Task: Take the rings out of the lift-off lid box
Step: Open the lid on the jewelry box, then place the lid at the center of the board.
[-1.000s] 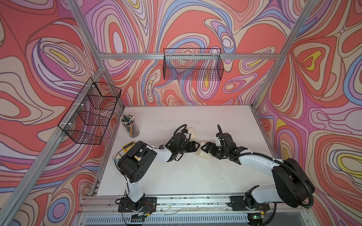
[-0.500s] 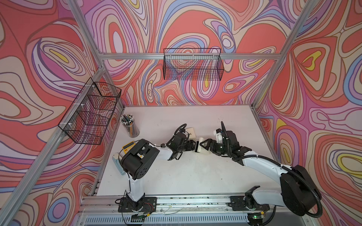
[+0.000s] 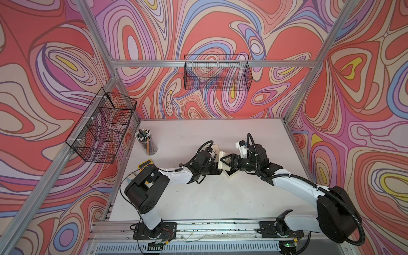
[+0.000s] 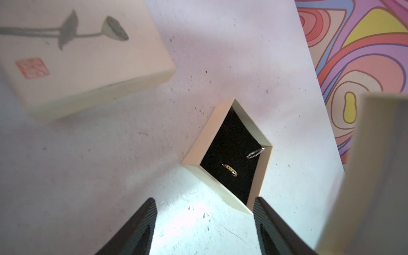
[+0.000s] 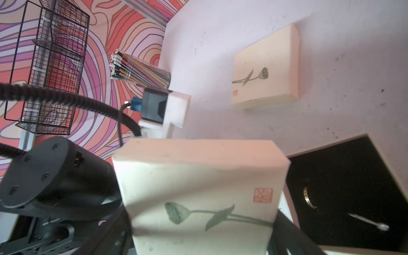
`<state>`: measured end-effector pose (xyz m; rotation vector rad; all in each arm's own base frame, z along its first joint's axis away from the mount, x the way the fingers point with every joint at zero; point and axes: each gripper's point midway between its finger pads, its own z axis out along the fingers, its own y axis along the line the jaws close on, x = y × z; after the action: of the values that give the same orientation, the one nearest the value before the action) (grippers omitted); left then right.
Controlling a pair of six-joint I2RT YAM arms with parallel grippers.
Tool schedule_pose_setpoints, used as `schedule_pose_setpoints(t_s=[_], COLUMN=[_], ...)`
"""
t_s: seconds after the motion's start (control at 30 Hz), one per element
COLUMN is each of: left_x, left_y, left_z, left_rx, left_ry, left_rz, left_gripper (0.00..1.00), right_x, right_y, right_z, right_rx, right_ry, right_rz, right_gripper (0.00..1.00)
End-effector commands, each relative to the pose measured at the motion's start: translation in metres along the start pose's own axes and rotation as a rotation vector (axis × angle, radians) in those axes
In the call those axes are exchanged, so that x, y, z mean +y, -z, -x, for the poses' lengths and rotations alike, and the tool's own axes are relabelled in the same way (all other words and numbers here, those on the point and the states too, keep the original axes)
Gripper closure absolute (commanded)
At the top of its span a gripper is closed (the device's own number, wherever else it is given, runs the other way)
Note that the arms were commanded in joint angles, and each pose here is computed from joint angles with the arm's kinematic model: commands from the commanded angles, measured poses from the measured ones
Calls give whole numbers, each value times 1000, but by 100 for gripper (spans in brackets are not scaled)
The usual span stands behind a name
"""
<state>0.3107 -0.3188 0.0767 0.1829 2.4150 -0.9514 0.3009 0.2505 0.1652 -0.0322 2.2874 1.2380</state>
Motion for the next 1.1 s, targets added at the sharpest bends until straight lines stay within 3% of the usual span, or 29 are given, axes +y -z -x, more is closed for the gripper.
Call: schedule_pose_setpoints(t_s=[0.0, 0.37, 0.5, 0.67, 1.07], left_x=[7, 15, 10, 7, -3], left_y=[8, 11, 13, 11, 25], left_z=[-6, -8, -6, -5, 2], left_rx=[18, 16, 7, 16, -22], left_ry=[-7, 20, 18, 13, -8], left_rz=[30, 11, -11, -25, -53], left_gripper=[26, 25, 23, 23, 22], right_x=[2, -33, -73, -114, -173], right_y=[8, 24, 35, 40, 25], right_z=[12, 37, 49, 54, 51], right_rx=[-41, -97, -88, -21, 79], right_ry=[2, -43, -24, -29, -53], right_rz=[14, -110, -388, -640, -830], right_gripper=[27, 27, 27, 27, 25])
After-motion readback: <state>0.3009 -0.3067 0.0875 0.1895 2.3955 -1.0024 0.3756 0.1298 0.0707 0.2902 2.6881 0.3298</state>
